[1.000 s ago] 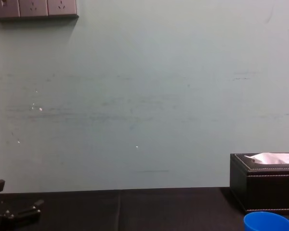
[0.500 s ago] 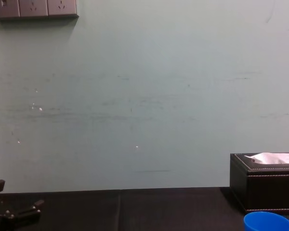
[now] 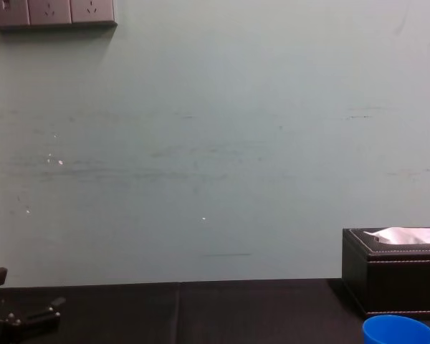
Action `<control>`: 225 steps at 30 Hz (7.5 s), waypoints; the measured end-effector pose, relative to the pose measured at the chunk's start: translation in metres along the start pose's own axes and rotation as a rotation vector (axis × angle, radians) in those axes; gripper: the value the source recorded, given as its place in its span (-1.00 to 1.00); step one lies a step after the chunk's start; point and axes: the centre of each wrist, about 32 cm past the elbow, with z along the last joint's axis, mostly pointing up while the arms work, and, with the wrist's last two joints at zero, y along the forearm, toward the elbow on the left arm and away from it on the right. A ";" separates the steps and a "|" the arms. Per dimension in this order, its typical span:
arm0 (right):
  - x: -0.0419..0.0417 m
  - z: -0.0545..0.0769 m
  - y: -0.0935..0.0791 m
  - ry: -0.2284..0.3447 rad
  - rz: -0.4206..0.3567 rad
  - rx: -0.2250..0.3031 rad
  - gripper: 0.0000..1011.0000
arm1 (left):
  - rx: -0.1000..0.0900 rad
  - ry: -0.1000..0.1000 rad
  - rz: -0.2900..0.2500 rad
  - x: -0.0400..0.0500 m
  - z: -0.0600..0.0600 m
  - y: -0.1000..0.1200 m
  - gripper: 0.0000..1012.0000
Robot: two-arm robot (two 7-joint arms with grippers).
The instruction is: Stack the three plastic cups sequentially using one hand.
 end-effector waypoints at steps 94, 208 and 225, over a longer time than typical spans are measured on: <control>0.0009 0.002 0.016 -0.005 -0.018 0.039 0.42 | 0.000 0.000 0.000 0.0000 0.000 0.000 1.00; -0.0397 0.100 -0.006 -0.097 0.265 -0.055 0.42 | 0.000 0.000 0.000 0.0000 0.000 0.000 1.00; -0.0384 0.096 -0.007 -0.094 0.260 -0.064 0.42 | 0.000 0.000 0.000 0.0000 0.000 0.000 1.00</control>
